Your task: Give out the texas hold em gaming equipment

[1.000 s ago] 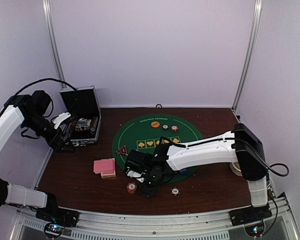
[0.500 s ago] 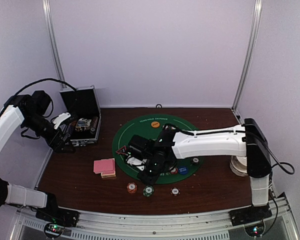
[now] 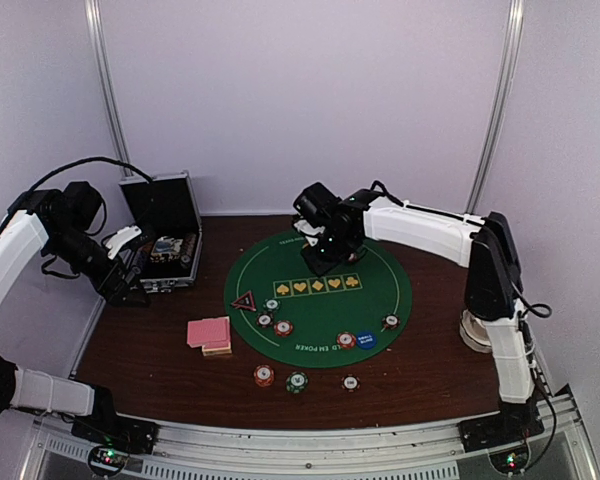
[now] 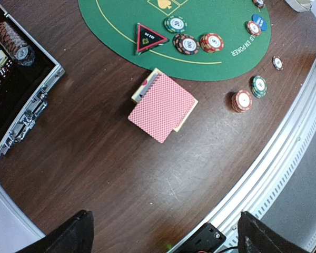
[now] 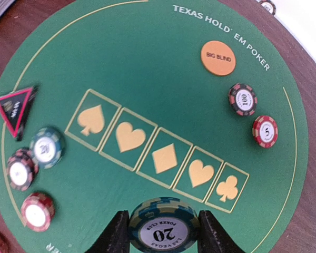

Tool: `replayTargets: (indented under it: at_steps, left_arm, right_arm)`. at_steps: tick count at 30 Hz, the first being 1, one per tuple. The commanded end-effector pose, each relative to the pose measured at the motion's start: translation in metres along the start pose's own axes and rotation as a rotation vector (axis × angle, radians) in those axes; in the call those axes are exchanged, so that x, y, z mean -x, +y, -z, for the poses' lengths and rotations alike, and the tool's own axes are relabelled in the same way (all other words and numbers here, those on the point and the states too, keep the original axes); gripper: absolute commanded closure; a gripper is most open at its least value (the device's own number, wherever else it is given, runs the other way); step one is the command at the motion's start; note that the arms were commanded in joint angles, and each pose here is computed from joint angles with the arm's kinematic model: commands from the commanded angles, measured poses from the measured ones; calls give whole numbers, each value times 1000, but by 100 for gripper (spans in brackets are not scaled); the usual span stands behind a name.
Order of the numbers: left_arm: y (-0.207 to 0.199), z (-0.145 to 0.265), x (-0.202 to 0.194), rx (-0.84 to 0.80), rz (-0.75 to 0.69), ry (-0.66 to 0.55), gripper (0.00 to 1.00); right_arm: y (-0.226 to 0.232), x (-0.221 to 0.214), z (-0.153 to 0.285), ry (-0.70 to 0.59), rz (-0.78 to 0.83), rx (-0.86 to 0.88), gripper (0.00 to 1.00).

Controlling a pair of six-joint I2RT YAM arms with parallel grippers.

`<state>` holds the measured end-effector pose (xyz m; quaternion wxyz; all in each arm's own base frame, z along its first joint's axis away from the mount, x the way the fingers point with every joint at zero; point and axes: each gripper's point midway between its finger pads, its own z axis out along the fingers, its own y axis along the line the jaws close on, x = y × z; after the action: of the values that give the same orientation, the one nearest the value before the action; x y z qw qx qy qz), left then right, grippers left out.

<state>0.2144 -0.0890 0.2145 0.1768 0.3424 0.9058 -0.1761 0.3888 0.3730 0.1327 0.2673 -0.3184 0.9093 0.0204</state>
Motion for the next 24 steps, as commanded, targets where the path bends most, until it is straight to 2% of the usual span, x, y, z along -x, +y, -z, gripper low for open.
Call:
replayTargets:
  at_steps: [1, 8, 20, 22, 24]
  left_arm:
    - [-3, 4, 4, -3, -22, -19, 2]
    - [-2, 3, 5, -6, -23, -14, 2]
    - [-1, 0, 5, -12, -23, -5, 2]
    - [0, -1, 5, -15, -21, -2, 2]
    - [0, -1, 5, -15, -23, -1, 2]
  right_arm:
    - [-30, 12, -40, 10, -46, -89, 70]
    - [-48, 27, -87, 1, -112, -102, 71]
    - [-64, 25, -131, -6, -170, -103, 70]
    - [-65, 24, -136, -5, -173, -99, 69]
    - [-66, 23, -140, 1, -175, -98, 62]
